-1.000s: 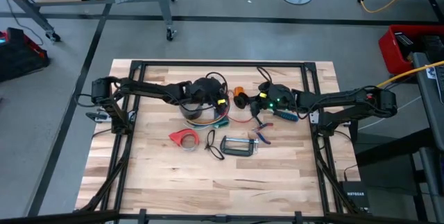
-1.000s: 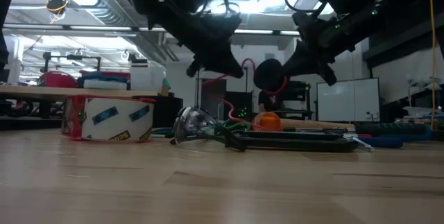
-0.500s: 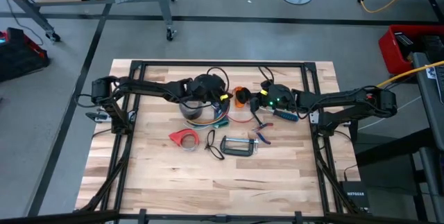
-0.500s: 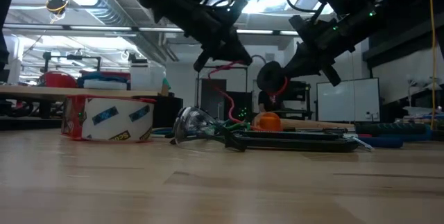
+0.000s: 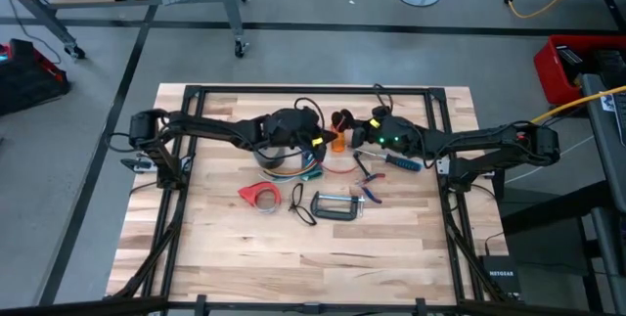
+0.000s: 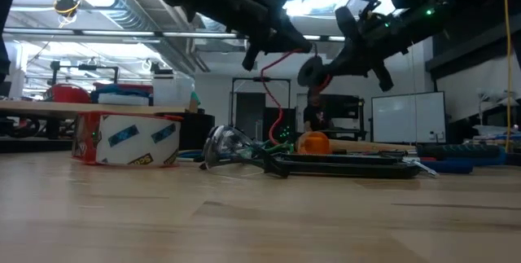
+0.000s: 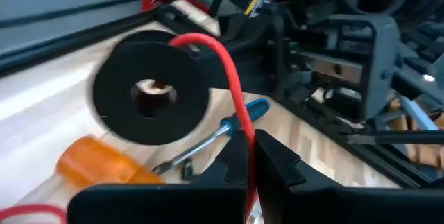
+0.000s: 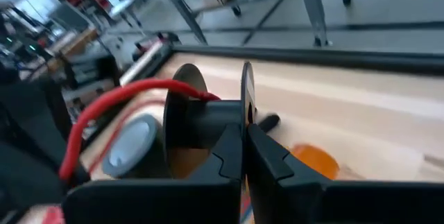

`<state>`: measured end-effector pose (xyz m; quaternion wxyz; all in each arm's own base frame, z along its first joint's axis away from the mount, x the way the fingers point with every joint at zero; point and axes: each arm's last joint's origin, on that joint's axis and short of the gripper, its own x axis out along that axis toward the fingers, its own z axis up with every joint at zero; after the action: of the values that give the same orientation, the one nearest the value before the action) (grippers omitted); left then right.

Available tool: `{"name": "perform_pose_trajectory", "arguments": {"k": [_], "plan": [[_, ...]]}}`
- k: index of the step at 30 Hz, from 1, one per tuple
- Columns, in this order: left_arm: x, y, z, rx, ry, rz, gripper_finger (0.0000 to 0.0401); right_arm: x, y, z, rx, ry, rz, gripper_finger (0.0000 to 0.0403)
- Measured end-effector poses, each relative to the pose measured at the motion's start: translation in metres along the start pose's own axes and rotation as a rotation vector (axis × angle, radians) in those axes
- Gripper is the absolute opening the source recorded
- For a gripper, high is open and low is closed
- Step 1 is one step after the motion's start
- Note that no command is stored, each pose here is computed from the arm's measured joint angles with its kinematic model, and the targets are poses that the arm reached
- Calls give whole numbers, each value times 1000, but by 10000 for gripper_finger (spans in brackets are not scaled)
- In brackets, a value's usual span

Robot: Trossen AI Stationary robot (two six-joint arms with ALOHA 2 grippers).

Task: Coil cords
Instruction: Coil the red wire

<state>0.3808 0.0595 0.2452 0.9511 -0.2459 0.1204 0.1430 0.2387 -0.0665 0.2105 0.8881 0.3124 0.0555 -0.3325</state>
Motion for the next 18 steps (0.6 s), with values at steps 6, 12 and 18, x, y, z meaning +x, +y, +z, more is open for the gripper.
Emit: {"name": "perform_pose_trajectory", "arguments": {"k": [6,12,18], "plan": [[8,-3,-11,10,11,-16,0,0,4,6,-2,-71,20,5],[13,-8,-23,87,49,-21,0,-1,8,12,-22,-129,60,5],[12,-12,-30,218,92,-16,0,-3,15,16,-33,-124,191,5]]}}
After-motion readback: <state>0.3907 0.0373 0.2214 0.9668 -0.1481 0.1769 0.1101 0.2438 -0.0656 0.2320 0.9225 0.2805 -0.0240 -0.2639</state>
